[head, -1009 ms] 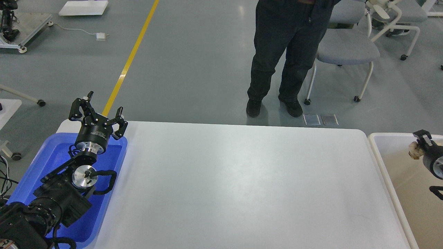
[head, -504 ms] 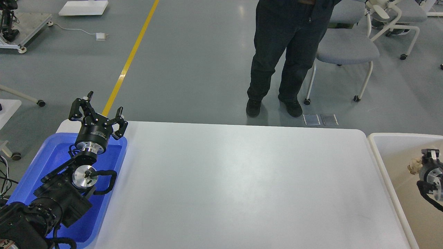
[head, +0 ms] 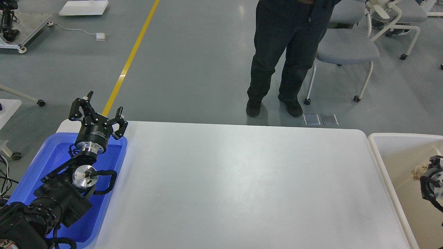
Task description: Tidy desktop
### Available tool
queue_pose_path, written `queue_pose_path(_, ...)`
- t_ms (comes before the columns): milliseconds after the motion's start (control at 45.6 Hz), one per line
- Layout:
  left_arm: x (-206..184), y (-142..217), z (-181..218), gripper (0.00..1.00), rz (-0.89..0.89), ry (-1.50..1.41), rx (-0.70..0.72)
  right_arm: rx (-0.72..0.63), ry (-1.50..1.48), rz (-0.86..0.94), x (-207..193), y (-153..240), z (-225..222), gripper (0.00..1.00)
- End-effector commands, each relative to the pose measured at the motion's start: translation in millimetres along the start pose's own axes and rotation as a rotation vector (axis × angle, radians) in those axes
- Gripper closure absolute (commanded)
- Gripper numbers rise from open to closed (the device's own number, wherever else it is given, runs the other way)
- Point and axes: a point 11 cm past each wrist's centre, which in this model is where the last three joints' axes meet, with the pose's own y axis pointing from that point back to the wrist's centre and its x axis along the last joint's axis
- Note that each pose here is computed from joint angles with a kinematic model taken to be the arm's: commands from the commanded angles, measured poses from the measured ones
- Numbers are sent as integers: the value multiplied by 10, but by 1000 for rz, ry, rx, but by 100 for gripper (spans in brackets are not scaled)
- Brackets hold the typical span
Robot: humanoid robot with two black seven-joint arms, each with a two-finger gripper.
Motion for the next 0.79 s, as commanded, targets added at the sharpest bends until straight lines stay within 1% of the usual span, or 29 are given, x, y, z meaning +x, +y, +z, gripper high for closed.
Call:
queue_pose_path(0,-3,0,-5,0,0,1,1,-24,-51,13,48,-6,51,0)
queue_pose_path(592,1,0,3,0,0,0,0,-9,-51,1,24,-5,34,0)
queue_pose_path(680,1,0,3,0,0,0,0,11,-68,-7,-7,6,-55,0)
queue_pose_path(768,1,0,3,0,0,0,0,52,-129,-30,-83,37,-253,0)
